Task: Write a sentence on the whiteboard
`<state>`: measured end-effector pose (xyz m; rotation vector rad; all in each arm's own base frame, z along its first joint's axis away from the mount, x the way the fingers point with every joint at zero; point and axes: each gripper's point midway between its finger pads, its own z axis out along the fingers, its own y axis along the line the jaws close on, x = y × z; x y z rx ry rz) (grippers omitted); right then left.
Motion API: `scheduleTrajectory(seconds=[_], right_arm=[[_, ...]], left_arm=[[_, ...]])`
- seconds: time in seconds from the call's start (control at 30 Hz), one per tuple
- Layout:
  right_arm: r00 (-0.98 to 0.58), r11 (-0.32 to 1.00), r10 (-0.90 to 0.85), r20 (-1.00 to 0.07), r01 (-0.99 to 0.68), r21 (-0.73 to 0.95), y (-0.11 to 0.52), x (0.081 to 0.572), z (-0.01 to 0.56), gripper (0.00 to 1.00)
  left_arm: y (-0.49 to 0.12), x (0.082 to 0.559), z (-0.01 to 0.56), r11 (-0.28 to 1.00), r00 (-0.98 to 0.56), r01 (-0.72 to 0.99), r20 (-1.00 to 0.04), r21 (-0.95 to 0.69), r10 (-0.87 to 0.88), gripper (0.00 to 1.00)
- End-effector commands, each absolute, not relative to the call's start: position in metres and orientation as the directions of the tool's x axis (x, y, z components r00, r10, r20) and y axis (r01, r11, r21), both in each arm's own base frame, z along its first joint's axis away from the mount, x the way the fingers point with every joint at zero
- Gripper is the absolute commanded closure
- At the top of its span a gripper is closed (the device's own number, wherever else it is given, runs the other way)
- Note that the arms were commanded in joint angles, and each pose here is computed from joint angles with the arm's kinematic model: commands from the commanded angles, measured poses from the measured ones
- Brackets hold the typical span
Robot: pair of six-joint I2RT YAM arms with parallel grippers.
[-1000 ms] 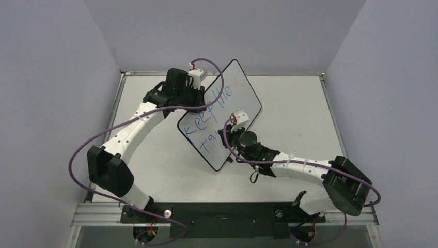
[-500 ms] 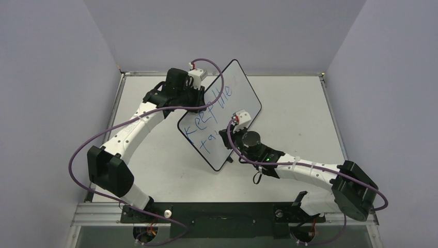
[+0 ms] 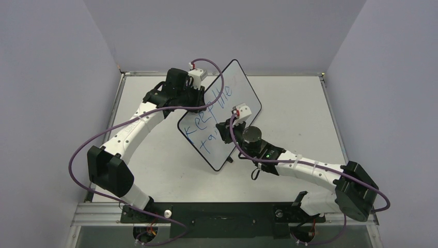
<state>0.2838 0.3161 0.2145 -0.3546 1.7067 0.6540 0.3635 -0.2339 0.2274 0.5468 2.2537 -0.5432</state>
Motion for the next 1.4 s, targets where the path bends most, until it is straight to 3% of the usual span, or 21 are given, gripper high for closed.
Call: scheduleTrajectory(seconds=[0.0,0.77,1.37], right_arm=[[-0.197,0.773,0.162,-0.967,-0.584,0.248,0.326,0.290,0.245,1.00],[-0.243,0.800,0.105,-0.964,-0.555,0.227,0.329,0.300,0.203,1.00],[-0.231,0.837,0.071,-0.970,-0.516,0.184,0.312,0.304,0.203,1.00]], left_arm=[[-0.231,0.351,0.176,0.817,-0.664,0.563,-0.656,-0.124,0.358,1.00],[-0.230,0.350,0.178,0.817,-0.659,0.565,-0.661,-0.118,0.360,1.00],[-0.230,0.350,0.179,0.817,-0.659,0.564,-0.661,-0.120,0.358,1.00]])
